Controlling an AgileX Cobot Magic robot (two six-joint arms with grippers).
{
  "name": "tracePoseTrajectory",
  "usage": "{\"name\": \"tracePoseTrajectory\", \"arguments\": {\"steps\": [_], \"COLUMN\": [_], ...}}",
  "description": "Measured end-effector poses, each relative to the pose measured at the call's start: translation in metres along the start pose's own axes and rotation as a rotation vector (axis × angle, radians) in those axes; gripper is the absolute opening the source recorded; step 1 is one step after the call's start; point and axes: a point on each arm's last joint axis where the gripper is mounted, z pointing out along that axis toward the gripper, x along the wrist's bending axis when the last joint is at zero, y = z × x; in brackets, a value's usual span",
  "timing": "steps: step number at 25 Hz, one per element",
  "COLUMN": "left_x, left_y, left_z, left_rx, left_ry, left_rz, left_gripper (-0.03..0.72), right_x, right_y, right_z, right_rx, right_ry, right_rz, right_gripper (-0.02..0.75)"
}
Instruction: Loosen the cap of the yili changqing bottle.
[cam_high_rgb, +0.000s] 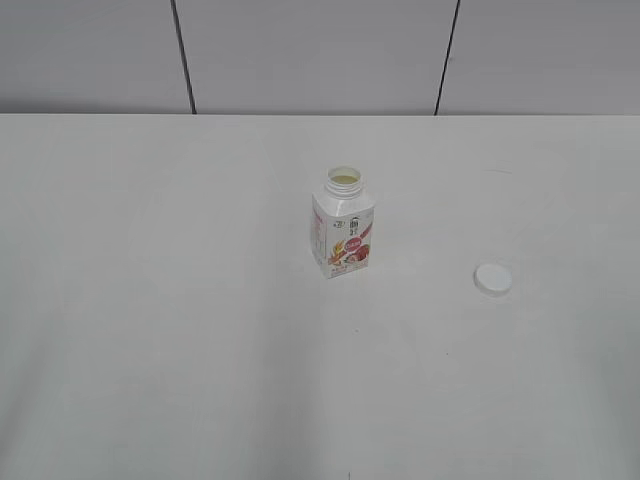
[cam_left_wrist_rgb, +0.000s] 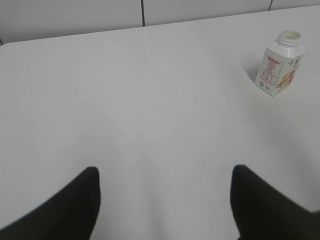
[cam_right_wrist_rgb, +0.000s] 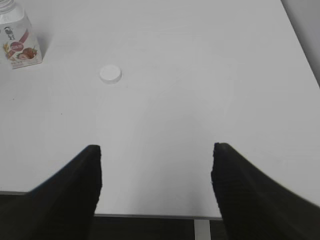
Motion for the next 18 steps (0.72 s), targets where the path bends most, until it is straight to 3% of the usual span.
{"name": "tracePoseTrajectory", "arguments": {"steps": [18], "left_x": [-0.0015], "left_y": [0.0002], "left_z": [0.0000], "left_rx": [-0.002], "left_ry": [-0.017], "left_rz": [-0.026], "left_gripper": [0.496], "right_x": [-0.0027], "right_y": [0.0012], "right_z": [0.0054], "right_rx": [-0.037], "right_ry": [-0.026], "right_rz": [0.007], "right_gripper": [0.545]}}
